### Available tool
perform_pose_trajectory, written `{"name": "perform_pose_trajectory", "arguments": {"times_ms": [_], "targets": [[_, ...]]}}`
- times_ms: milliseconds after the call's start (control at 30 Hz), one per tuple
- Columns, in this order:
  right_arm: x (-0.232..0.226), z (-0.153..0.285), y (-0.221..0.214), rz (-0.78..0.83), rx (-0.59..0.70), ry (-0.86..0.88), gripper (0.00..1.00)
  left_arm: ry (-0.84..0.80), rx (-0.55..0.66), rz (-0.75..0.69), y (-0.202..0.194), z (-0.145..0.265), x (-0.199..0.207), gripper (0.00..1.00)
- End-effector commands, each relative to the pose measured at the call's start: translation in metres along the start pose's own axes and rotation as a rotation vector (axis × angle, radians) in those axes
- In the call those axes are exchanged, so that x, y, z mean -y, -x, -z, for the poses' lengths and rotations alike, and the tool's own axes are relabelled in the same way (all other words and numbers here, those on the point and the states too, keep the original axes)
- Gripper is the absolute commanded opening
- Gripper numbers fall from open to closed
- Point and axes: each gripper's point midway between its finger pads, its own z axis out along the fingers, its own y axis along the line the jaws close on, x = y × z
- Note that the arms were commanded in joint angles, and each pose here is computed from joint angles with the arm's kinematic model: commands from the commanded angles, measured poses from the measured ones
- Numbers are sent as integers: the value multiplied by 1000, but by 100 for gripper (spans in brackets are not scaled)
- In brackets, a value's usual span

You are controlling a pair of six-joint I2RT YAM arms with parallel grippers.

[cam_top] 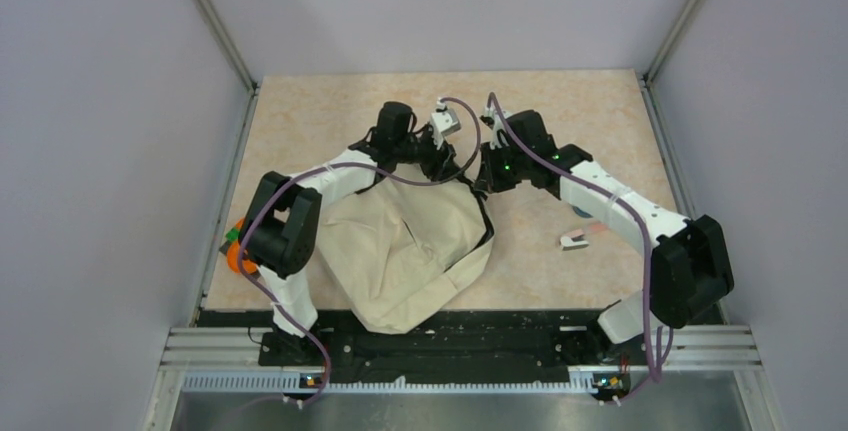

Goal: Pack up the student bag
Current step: Zip the student bag at the center of the board.

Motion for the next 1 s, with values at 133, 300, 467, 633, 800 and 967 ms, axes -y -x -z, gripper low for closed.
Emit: {"name": "perform_pose_trajectory", "arguments": {"times_ms": [133,300,467,633,800,967], "targets": [[-15,19,25,14,97,58,0,-97,-2,-30,10,-12,11,61],[-13,18,23,0,100,49,0,-102,-32,-10,4,-21,16,35],[-9,18,18,-42,110,31,0,-27,18,1,17,-18,7,3],[-13,21,7,-107,123,57,0,152,184,-4,49,-7,-15,0],[-22,29,-1,-151,141,113,0,290,241,37,69,-1,-41,0],[-21,30,-11,-174,132,114,0,422,290,64,84,6,-66,0]]}}
